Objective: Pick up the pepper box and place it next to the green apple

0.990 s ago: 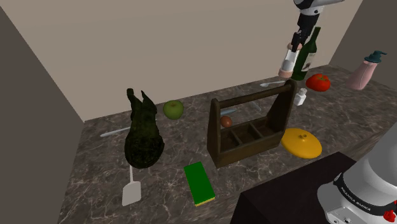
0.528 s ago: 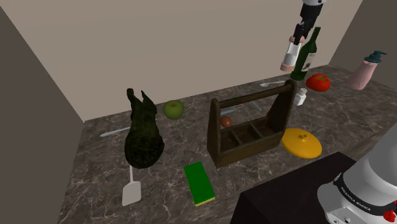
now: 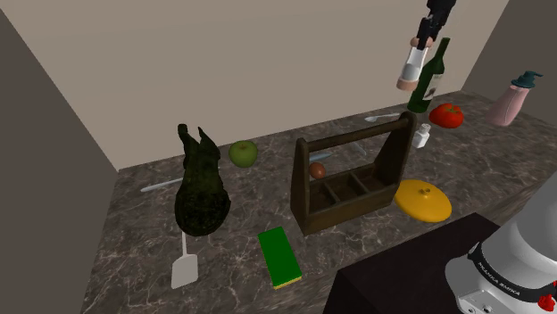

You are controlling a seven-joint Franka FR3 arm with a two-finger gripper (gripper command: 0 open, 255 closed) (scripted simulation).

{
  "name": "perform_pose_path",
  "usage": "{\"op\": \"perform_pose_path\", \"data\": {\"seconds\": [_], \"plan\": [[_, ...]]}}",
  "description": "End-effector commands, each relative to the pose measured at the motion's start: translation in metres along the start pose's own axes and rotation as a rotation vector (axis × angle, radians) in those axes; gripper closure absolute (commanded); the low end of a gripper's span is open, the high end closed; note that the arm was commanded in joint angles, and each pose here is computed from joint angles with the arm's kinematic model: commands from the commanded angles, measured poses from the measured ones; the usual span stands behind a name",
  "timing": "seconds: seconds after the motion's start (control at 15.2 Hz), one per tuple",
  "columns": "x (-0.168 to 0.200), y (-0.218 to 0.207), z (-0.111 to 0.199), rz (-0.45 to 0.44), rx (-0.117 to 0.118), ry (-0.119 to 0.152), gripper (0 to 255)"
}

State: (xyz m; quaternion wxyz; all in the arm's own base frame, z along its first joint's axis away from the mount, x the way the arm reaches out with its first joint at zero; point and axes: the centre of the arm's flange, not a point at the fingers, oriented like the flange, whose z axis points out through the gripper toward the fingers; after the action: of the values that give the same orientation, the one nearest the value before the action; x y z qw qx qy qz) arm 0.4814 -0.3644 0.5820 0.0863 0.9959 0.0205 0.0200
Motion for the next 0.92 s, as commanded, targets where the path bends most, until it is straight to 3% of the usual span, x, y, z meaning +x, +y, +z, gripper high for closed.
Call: {"op": "perform_pose_path", "data": {"seconds": [0.0,0.86], "plan": [[0.001,0.001,-0.011,0.0,0.0,0.0,255],[0.008,0.0,-0.071,0.0,0.0,0.0,255]]}}
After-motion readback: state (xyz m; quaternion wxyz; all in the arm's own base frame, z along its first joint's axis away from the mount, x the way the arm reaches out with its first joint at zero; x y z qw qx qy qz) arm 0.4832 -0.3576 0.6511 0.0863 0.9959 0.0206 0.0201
